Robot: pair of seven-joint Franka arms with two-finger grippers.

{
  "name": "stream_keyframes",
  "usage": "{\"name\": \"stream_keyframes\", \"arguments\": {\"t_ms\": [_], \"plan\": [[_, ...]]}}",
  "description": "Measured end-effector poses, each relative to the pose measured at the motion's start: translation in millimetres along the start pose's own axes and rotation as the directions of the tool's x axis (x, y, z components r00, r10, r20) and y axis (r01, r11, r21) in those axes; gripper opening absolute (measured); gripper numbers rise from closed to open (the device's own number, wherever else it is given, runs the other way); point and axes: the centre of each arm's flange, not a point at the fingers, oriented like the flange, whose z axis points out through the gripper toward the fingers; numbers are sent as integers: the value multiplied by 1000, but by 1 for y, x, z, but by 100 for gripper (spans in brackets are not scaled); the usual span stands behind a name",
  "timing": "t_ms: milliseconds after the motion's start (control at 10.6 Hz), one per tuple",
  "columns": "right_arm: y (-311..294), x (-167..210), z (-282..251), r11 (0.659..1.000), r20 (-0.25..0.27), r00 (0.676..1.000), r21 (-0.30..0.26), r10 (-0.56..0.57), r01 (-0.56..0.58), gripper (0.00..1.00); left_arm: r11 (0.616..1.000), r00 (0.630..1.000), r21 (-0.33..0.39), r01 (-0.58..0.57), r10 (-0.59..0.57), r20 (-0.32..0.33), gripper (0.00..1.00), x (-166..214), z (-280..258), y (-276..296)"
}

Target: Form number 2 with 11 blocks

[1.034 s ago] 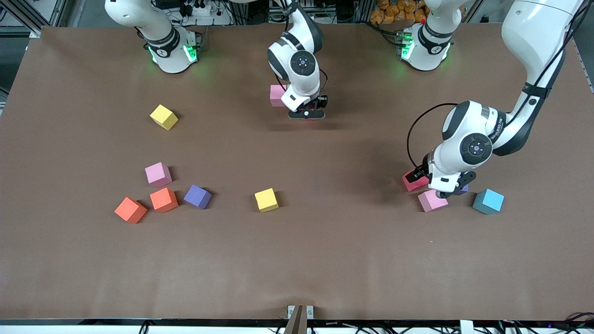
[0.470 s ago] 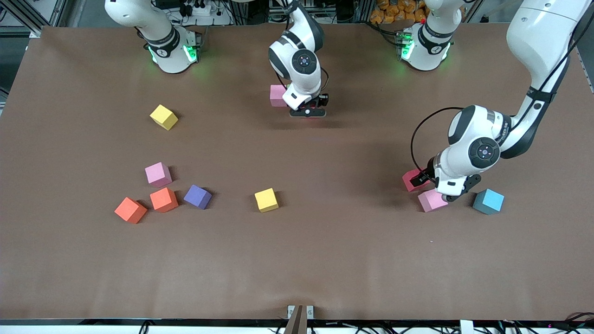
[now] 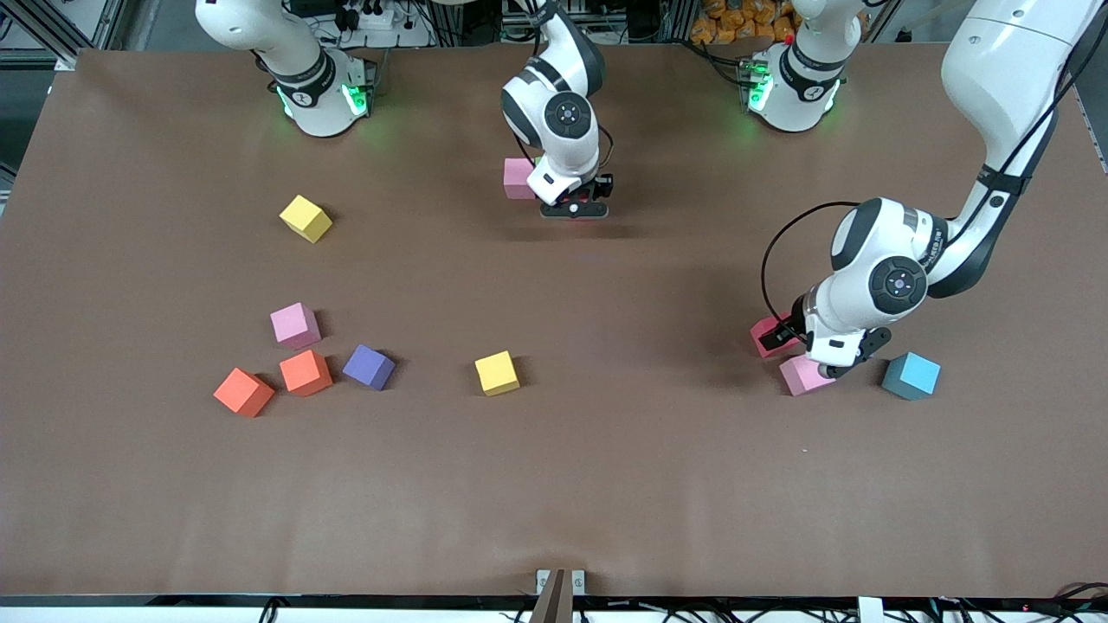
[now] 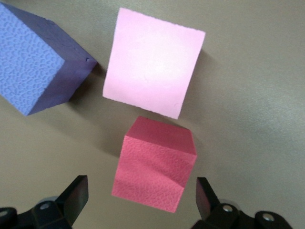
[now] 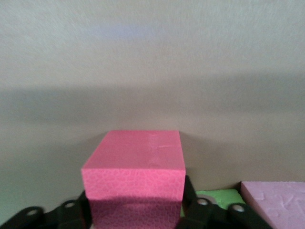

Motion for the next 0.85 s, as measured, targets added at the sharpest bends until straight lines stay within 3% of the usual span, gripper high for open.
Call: {"name": "stream_keyframes", "arguments": {"t_ms": [188, 846], "plan": [[0, -1, 9, 1000, 19, 1000, 7, 23, -23, 99, 1000, 1000, -14, -2, 2, 8, 100, 0, 9, 3], [-3, 24, -16, 998, -14, 1000, 53, 28, -28, 100, 1000, 999, -19, -8, 8, 38, 97, 0, 28, 5]]}}
